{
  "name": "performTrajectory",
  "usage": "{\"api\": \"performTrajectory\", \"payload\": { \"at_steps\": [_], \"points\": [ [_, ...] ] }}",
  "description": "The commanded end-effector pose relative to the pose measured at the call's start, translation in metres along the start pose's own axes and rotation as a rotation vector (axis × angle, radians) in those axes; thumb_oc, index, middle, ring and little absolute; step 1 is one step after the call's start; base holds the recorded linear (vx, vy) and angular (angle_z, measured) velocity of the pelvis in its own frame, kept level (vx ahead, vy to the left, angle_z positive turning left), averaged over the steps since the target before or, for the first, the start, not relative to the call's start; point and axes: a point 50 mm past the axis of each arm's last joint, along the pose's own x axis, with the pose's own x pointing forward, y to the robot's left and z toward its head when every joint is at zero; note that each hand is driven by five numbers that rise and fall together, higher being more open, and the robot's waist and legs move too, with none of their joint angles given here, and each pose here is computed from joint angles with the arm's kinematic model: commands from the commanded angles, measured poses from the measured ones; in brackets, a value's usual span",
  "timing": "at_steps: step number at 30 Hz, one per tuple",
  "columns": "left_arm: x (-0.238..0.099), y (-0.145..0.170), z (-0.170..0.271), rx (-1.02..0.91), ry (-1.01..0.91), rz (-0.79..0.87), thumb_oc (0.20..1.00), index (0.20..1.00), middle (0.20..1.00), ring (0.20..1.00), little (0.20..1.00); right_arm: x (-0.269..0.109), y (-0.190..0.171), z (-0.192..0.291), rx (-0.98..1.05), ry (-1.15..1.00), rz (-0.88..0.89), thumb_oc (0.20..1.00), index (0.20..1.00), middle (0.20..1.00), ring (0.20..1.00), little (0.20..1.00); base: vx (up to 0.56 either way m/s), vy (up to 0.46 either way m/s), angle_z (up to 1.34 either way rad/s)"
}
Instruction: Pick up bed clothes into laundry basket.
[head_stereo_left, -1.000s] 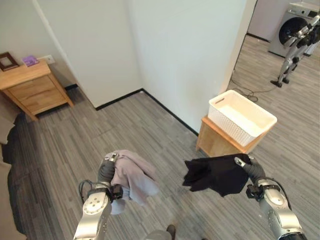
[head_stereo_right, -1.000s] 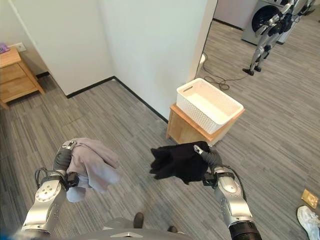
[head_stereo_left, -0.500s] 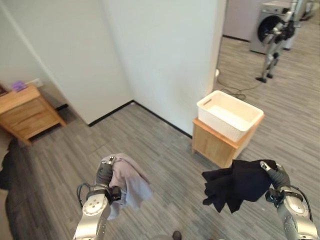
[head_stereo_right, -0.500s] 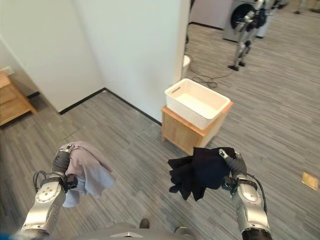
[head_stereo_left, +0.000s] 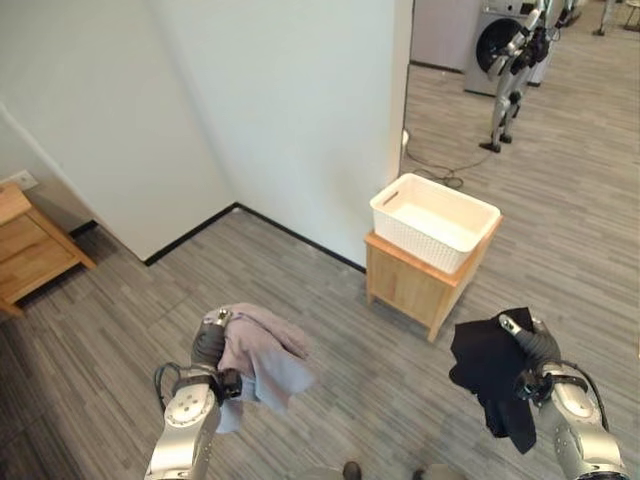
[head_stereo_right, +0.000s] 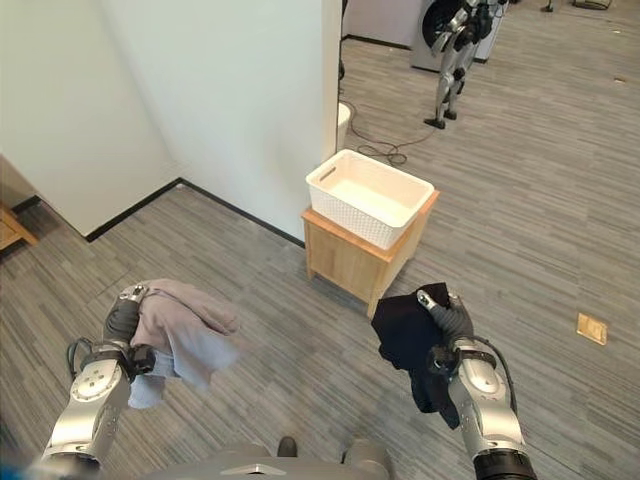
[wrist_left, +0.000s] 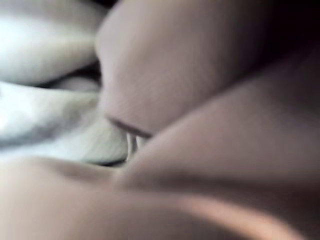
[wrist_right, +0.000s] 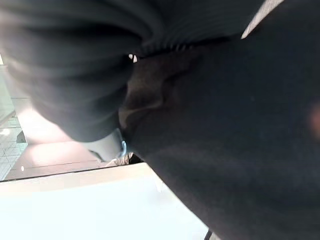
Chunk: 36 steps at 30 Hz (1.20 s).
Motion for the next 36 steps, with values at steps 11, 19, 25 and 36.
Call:
{"api": "performTrajectory", "payload": {
  "at_steps": [11, 19, 25, 36],
  "points": [
    [0.012, 0.006, 0.039, -0.099, -0.177, 0.025, 0.200, 0.200, 0.200, 0.200, 0.200, 0.010, 0.001, 0.043, -0.013, -0.201, 0.019, 0.200, 0.200, 0.200, 0.200, 0.200, 0.34, -0.249, 0.27],
    [-0.004, -0.033, 0.014, -0.272, -0.057, -0.140, 0.200, 0.200, 0.200, 0.200, 0.200, 0.009, -0.024, 0.058, -0.039, -0.233, -0.066, 0.200, 0.200, 0.200, 0.200, 0.200, 0.23, -0.374, 0.21],
    [-0.009, -0.045, 0.004, -0.238, -0.013, -0.220, 0.200, 0.200, 0.200, 0.200, 0.200, 0.010, -0.018, 0.055, -0.061, -0.234, -0.056, 0.200, 0.200, 0.200, 0.200, 0.200, 0.41, -0.042, 0.36],
    [0.001, -0.052, 0.019, -0.145, -0.063, -0.272, 0.200, 0.200, 0.200, 0.200, 0.200, 0.017, 0.004, 0.056, -0.050, -0.257, -0.001, 0.200, 0.200, 0.200, 0.200, 0.200, 0.22, 0.105, -0.32]
  ]
}}
